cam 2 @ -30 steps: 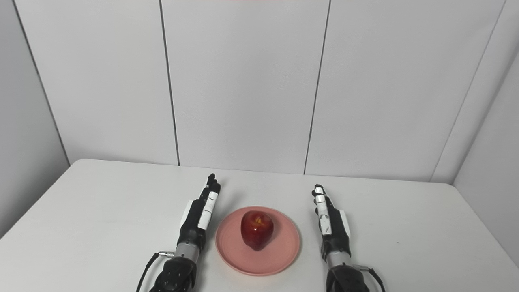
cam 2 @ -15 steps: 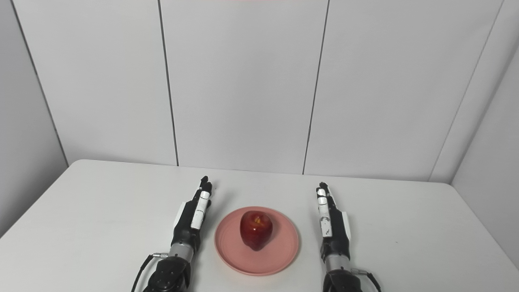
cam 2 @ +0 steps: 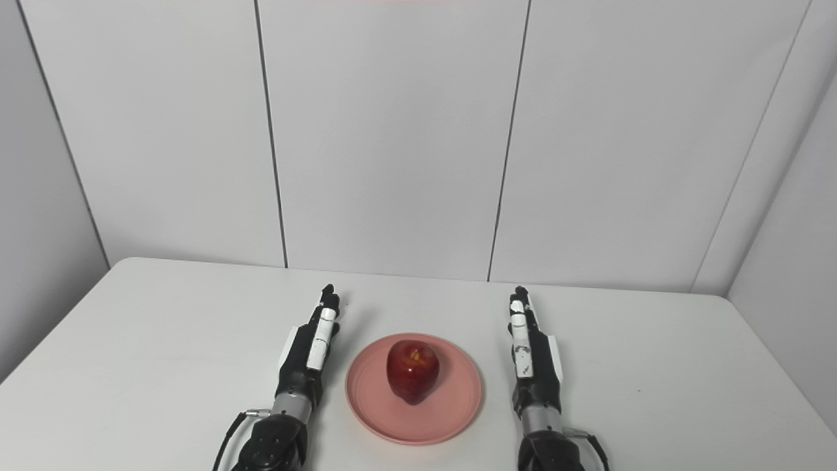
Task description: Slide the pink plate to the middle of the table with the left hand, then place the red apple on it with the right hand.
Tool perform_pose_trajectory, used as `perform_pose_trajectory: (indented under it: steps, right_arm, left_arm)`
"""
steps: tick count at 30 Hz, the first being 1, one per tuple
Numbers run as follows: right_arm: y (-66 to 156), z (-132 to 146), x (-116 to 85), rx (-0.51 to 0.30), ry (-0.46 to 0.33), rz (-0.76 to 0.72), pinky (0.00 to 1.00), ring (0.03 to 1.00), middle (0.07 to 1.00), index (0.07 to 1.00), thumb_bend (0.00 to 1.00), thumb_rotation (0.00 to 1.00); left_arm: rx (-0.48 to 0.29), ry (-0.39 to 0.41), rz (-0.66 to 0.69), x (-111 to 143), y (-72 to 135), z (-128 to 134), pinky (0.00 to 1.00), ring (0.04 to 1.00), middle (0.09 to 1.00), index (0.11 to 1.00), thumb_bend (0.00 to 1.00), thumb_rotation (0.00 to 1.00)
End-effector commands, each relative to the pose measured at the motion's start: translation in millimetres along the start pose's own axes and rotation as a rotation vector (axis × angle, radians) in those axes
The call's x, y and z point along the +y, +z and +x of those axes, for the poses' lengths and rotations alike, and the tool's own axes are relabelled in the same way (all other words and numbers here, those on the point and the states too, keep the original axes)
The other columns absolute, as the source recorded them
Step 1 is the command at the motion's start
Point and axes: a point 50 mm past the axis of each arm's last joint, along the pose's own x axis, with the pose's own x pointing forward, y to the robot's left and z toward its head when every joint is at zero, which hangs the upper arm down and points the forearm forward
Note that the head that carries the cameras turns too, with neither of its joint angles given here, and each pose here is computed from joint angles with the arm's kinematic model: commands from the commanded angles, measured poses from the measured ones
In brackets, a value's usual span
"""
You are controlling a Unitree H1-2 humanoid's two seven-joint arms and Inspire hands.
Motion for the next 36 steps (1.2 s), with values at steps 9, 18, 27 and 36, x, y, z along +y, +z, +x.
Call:
perform_pose_trajectory:
  steps: [9, 18, 27, 36]
  right_arm:
    - [-7.2, -5.3, 1.1, 0.002, 0.023, 0.027, 1.0, 0.971, 0.958, 0.964, 0.91, 1.0]
    - [-8.3, -4.5, 0.2, 0.03, 0.031, 0.028, 1.0, 0.954, 0.951, 0.95, 0.89, 1.0]
    - [-8.0, -5.1, -1.2, 0.035, 0.04, 0.024, 1.0, 0.956, 0.955, 0.951, 0.88, 1.0]
    - [-6.8, -5.3, -0.8, 0.039, 0.039, 0.009, 1.0, 0.961, 0.955, 0.954, 0.87, 1.0]
  left_arm:
    - [0.015, 0.029, 0.002, 7.1, -5.7, -0.4, 1.0, 1.0, 1.0, 0.998, 0.89, 0.96]
    - [0.008, 0.032, 0.006, 6.8, -3.7, 0.2, 1.0, 1.0, 1.0, 1.0, 0.89, 0.96]
    - [0.009, 0.03, 0.007, 7.2, -4.1, -0.4, 1.0, 1.0, 1.0, 1.0, 0.89, 0.97]
    - [0.015, 0.032, -0.002, 6.4, -4.8, -1.3, 1.0, 1.0, 1.0, 0.999, 0.88, 0.97]
